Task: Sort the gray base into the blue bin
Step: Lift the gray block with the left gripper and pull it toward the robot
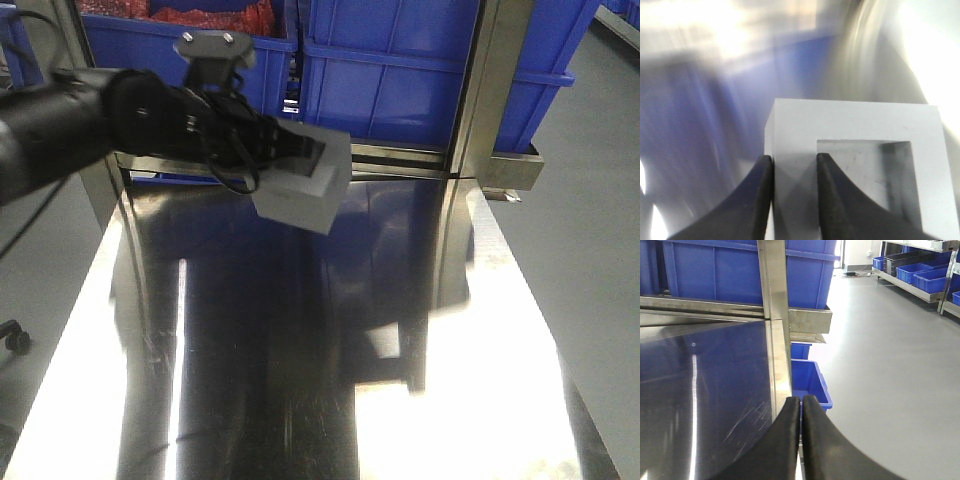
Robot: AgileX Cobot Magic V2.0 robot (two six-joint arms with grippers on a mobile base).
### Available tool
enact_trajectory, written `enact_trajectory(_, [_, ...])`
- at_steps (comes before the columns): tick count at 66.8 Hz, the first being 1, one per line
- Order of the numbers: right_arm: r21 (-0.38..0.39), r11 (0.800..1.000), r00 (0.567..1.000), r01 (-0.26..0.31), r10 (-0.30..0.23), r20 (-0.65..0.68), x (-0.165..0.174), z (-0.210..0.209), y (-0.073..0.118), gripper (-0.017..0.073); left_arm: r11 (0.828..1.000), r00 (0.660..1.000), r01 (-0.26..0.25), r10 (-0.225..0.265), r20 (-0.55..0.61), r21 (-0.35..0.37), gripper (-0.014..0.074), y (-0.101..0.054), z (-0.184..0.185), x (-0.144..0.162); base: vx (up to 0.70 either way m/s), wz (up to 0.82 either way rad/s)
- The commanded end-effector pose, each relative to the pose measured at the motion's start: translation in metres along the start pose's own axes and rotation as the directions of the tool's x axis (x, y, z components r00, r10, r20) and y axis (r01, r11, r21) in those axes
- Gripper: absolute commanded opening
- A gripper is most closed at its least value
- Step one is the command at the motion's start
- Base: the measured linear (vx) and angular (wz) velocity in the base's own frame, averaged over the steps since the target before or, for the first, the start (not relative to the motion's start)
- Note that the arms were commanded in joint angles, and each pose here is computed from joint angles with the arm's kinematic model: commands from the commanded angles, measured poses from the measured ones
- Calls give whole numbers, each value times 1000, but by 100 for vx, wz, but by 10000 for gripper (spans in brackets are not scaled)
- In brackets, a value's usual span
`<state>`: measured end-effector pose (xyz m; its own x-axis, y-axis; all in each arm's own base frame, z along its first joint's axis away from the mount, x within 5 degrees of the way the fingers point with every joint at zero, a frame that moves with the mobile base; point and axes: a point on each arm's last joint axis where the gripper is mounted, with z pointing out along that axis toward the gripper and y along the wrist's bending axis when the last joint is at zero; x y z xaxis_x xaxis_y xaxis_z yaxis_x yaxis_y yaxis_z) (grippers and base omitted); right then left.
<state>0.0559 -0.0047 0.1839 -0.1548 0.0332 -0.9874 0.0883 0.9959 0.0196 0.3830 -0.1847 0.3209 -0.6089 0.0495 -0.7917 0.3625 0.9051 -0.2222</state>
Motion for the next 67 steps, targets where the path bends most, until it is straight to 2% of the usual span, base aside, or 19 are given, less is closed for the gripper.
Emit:
enact_trajectory(1, [5,1000,998,19,-19,55,-5,1,0,-5,1000,971,-4,-4,241,31,-6,-10,-58,-25,0,0])
enact_trajectory(18, [5,1000,998,19,-19,55,-5,1,0,-5,999,891,-5,-11,453,33,-6,-5,-129,3,0,0])
enact_trajectory(30, [5,1000,998,19,-19,55,-5,1,0,-5,999,868,-3,-13,496,32,-6,0,-165,37,0,0])
enact_trajectory(37, [5,1000,998,19,-19,55,-5,1,0,-5,999,828,-3,-17,560,33,-6,4,-186,57,0,0])
enact_trajectory(40, [5,1000,998,19,-19,55,-5,1,0,-5,999,793,-3,-20,609,36,-6,6,-199,66,0,0])
enact_trajectory(47, [5,1000,998,19,-19,55,-5,1,0,-5,999,739,4,-32,673,44,-6,11,-216,87,0,0])
enact_trajectory(54, [5,1000,998,19,-19,55,-5,1,0,-5,999,703,3,-34,711,45,-6,16,-229,109,0,0])
enact_trajectory(67, [5,1000,998,19,-19,55,-5,1,0,-5,999,679,1,-37,733,49,-6,21,-243,136,0,0])
